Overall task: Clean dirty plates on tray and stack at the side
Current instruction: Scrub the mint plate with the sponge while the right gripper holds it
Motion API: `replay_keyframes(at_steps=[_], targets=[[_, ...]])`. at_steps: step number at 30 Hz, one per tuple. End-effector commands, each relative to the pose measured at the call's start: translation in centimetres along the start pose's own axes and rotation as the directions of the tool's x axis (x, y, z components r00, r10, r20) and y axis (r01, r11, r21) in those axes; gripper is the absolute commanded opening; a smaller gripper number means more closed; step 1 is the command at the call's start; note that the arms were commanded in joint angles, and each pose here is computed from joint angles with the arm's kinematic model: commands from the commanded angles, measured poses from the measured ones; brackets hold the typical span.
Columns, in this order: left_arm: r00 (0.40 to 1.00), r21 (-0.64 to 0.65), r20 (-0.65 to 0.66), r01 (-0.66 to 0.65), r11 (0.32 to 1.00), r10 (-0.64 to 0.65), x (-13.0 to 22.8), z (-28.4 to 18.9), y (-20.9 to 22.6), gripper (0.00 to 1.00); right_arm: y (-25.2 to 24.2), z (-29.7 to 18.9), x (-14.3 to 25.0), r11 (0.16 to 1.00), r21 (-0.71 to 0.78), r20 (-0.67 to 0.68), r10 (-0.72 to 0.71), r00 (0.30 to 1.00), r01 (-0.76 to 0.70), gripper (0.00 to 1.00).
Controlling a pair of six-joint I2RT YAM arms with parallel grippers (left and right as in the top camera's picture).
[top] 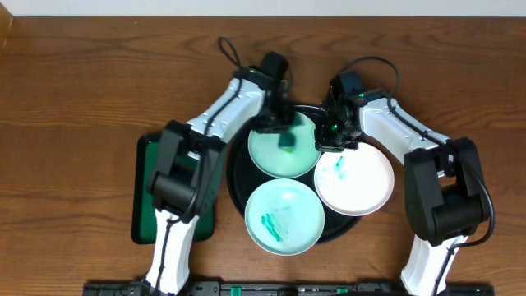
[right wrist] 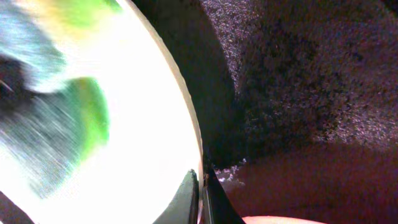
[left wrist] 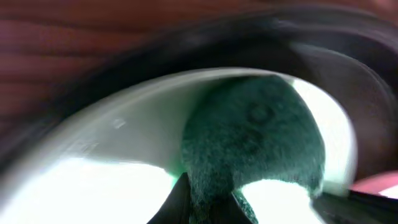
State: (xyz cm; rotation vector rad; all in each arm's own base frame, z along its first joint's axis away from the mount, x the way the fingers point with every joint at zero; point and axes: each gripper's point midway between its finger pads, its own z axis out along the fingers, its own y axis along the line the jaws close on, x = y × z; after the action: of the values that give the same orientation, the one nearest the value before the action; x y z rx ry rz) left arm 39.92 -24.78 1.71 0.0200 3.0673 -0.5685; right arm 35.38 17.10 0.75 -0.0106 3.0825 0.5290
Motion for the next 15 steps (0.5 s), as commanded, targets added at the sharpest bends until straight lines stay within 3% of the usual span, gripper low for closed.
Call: replay_keyframes(at_steps=[1,8,15], targets=[[0.992,-0.247,0.069,0.118,0.962,-0.104,-1.7,-0.9,7.9,0.07,-0.8,0.2,0.3,0.999,0.034,-0.007,-0.020,1.000,0.020,0.01],[0.988,-0.410,0.011,0.144,0.901,-0.153,0.5,-2.4,12.0,0.07,-0.8,0.2,0.3,0.999,0.034,-0.008,-0.020,1.000,0.020,0.01],[0.989,-0.374,-0.115,0.046,0.926,-0.096,3.0,-1.8,9.9,0.07,-0.8,0.2,0.3,0.999,0.034,-0.008,-0.020,1.000,0.020,0.01]])
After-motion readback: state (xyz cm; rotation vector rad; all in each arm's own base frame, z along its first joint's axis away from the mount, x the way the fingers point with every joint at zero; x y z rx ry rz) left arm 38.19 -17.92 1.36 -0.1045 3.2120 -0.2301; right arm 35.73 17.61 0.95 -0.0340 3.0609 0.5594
